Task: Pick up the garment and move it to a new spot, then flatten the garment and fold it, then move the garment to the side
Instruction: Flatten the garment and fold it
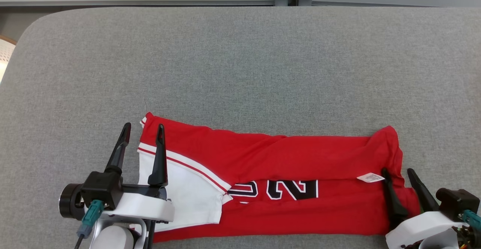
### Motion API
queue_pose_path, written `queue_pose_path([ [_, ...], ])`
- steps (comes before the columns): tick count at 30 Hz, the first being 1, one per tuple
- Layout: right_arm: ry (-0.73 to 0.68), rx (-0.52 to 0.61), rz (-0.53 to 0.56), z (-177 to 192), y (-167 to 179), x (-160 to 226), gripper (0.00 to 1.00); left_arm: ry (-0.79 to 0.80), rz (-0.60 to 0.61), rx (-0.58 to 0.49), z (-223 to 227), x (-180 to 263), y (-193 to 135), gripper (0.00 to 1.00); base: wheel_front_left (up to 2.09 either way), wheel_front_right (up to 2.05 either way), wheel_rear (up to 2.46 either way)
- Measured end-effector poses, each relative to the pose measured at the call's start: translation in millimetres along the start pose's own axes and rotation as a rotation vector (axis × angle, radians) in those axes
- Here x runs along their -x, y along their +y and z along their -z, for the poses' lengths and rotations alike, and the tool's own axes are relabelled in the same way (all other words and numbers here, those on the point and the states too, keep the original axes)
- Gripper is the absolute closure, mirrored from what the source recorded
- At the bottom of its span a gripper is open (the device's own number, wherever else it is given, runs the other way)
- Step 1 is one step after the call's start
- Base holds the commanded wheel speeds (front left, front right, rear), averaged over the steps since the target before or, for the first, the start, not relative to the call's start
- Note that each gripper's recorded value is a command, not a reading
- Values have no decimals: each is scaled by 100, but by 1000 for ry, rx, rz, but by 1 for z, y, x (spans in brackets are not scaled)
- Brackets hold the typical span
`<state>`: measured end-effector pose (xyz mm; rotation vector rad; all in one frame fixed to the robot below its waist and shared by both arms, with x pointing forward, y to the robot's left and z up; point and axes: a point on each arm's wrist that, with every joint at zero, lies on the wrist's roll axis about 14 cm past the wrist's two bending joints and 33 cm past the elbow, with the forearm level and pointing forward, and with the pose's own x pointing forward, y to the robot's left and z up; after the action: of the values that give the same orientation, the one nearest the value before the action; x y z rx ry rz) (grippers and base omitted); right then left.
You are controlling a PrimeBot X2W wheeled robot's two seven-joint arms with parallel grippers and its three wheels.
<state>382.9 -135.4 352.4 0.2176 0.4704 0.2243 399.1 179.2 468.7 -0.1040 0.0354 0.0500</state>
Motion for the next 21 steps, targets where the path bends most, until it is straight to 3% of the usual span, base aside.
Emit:
queue_pose_path([
  [1,-1,-5,-4,1,1,-2,0,1,-4,0,0,-1,1,0,0,0,0],
  [2,-2,-4,-7,3,1,-2,11,1,-5,0,1,-2,2,0,0,0,0],
  [3,1,-7,-11,4,2,-3,52,4,-8,0,2,-2,3,0,0,0,0],
  [4,2,-9,-16,5,3,-3,61,4,-10,0,2,-3,4,0,0,0,0],
  [6,5,-15,-26,8,7,-3,100,0,-15,-3,1,-4,6,0,0,0,0],
  [15,-8,-44,-49,10,15,0,100,-16,-13,-5,-2,-10,6,0,0,0,0],
  [21,-50,7,30,-7,-28,12,100,-36,-9,-1,-8,-13,4,0,0,0,0],
])
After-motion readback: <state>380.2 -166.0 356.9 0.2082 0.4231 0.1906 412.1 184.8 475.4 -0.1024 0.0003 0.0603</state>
